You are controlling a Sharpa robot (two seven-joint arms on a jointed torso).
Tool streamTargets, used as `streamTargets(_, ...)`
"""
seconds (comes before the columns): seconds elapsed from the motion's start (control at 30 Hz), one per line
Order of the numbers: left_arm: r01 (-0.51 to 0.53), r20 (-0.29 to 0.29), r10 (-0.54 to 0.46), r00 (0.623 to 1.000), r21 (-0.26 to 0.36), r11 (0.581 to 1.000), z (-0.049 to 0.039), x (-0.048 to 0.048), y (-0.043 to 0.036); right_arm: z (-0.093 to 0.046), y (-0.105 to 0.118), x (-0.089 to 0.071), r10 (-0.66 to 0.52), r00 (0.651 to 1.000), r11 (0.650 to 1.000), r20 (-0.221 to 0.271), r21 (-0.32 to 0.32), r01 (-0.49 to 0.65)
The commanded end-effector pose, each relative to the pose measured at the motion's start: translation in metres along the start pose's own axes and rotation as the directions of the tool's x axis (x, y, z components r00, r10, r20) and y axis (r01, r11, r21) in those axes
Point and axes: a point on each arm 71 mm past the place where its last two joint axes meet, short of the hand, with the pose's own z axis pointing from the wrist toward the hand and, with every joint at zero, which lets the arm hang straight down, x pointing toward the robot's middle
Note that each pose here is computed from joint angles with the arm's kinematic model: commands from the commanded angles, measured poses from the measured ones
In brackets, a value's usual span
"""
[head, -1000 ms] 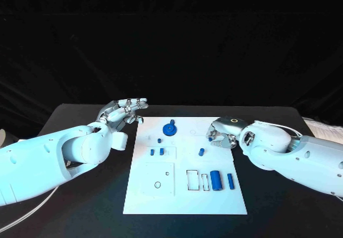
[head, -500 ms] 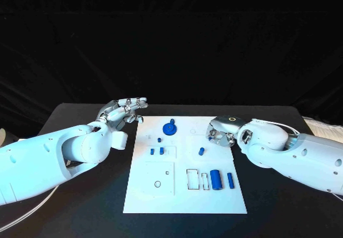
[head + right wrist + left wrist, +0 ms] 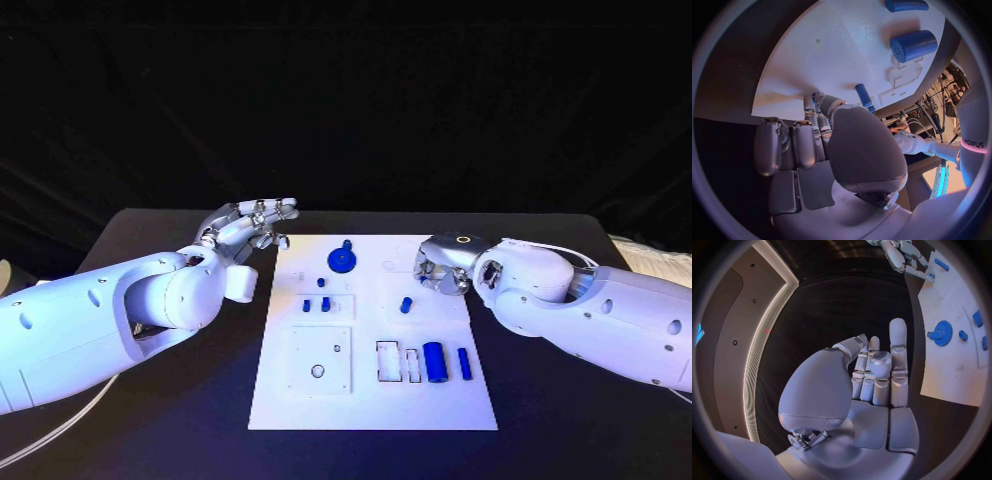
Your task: Assemble the parts on the task board
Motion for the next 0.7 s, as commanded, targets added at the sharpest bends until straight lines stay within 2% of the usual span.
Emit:
streamTargets(0.03,0.002,0.003,-0.002,1.0,-0.01,1.0,-0.0001,0.0011,0.0005,-0.0012,0.0023,0.0188,-0.032,0.996,0.999,-0.084,0.013,0.034)
streamTargets(0.33,0.002,0.002,-0.002,1.0,-0.017,1.0,-0.0002,0.0011,0.0015,-0.0028,0.0076,0.0119,-0.012,1.0,1.0,0.014,0.003,0.012)
streamTargets(0.7,-0.009,0.01,0.009,1.0,-0.019,1.0,-0.0003,0.0004,0.0024,-0.0062,0.0059,0.0089,-0.002,0.999,1.0,0.037,0.016,0.002)
